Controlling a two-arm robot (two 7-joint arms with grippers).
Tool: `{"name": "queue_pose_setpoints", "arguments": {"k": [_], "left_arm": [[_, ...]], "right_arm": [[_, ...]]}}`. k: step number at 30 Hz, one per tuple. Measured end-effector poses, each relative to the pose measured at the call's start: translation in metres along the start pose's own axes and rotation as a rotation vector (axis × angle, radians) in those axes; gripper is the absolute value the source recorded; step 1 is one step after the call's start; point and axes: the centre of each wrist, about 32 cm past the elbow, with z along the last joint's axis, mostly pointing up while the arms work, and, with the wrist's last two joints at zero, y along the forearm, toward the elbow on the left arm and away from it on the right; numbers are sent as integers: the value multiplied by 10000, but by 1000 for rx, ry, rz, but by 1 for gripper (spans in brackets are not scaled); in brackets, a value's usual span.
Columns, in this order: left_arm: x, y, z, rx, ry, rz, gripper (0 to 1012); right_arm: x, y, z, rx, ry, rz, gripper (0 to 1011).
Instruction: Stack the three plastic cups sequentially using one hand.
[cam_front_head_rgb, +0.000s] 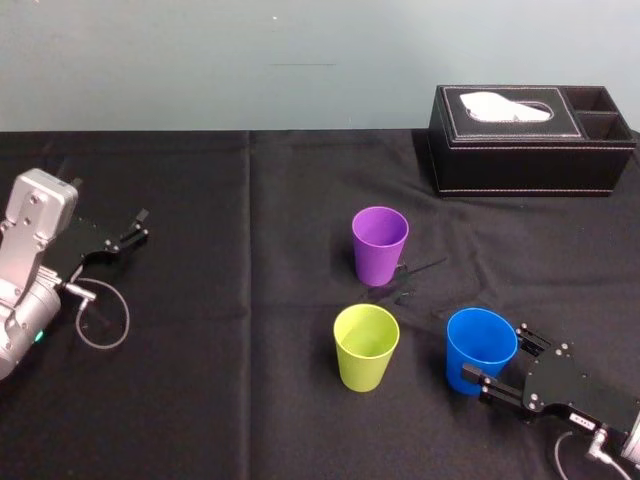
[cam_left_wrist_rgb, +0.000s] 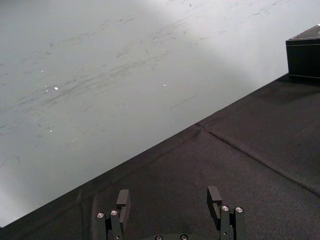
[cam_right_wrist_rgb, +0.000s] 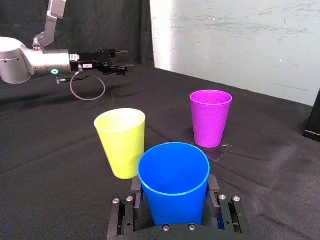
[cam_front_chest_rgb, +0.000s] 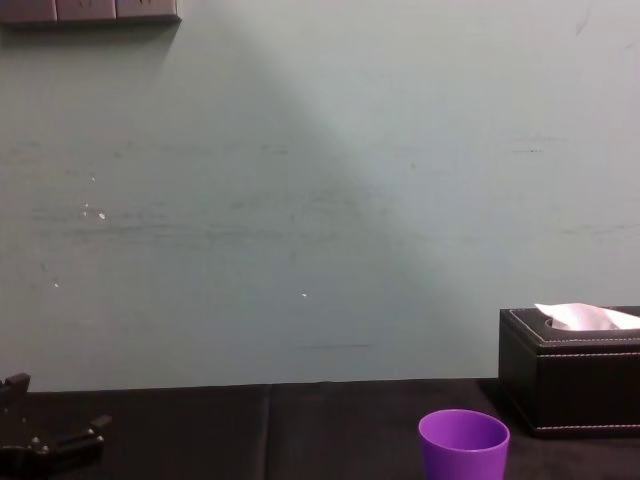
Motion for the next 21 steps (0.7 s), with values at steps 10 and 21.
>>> {"name": "queue_pose_setpoints", "arguments": {"k": [10, 21], "left_arm": [[0, 0, 0, 0, 0, 0, 1011], [0, 0, 0, 0, 0, 0, 1011]], "right_arm": [[0, -4, 2, 2, -1, -1, 728], [-75, -4, 166, 14, -24, -46, 726]]}}
